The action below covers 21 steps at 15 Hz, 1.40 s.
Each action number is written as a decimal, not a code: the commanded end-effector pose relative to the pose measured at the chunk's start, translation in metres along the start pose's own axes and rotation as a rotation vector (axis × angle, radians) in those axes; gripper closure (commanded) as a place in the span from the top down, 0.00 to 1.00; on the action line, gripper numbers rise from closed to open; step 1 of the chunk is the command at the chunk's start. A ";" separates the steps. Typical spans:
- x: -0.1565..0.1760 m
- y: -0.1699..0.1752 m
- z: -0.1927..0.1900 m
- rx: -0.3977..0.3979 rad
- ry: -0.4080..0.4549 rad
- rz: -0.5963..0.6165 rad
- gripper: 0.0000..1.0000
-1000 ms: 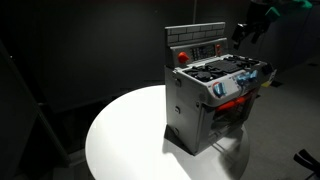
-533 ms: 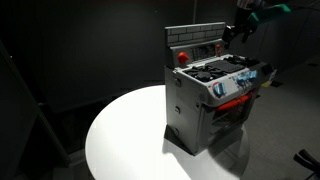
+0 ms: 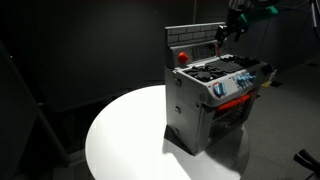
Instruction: Press the right top button on the stove
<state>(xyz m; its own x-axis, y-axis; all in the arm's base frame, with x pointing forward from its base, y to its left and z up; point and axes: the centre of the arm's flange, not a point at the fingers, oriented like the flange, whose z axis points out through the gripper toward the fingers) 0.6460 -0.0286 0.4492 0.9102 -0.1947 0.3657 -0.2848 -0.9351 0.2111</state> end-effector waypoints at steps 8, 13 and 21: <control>0.019 0.001 0.008 -0.029 0.022 0.026 1.00; 0.024 0.009 0.011 -0.041 0.025 0.038 1.00; -0.007 0.025 -0.003 -0.031 -0.080 0.035 1.00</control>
<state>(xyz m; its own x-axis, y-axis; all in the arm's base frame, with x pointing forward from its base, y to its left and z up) 0.6509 -0.0472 0.4463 0.9100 -0.2311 0.3442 -0.3210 -0.9182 0.2321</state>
